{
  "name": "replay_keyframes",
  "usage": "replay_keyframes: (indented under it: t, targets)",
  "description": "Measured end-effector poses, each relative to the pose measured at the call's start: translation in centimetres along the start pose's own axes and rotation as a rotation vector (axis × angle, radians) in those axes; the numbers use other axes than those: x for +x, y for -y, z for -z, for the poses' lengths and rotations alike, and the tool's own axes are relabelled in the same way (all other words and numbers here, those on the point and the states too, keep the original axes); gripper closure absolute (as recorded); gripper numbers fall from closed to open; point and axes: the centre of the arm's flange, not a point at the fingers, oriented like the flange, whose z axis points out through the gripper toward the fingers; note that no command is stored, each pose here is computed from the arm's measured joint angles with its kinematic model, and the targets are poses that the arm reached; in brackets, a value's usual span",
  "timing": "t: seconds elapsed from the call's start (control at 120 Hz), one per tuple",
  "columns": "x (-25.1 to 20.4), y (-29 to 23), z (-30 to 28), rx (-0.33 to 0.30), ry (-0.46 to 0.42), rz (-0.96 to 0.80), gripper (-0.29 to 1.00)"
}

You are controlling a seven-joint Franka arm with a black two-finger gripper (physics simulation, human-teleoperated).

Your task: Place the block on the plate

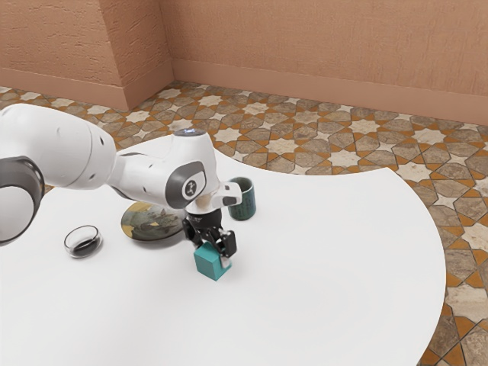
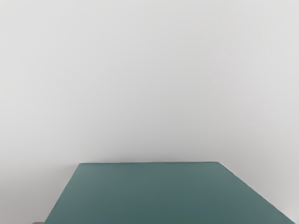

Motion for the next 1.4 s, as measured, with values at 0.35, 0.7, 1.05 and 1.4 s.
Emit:
replay_keyframes:
  t: [0.35, 0.7, 1.05, 1.4]
  targets:
    - [0.1, 0.4, 2.0, 0.010, -0.033, -0.001, 0.31]
    - [0.1, 14.4, 12.5, 0.147, -0.147, 0.124, 0.30]
    - [1.6, 19.3, 9.9, 0.112, -0.124, 0.121, 0.14]
    - [-2.7, 10.1, 25.0, 0.106, -0.254, 0.031, 0.03]
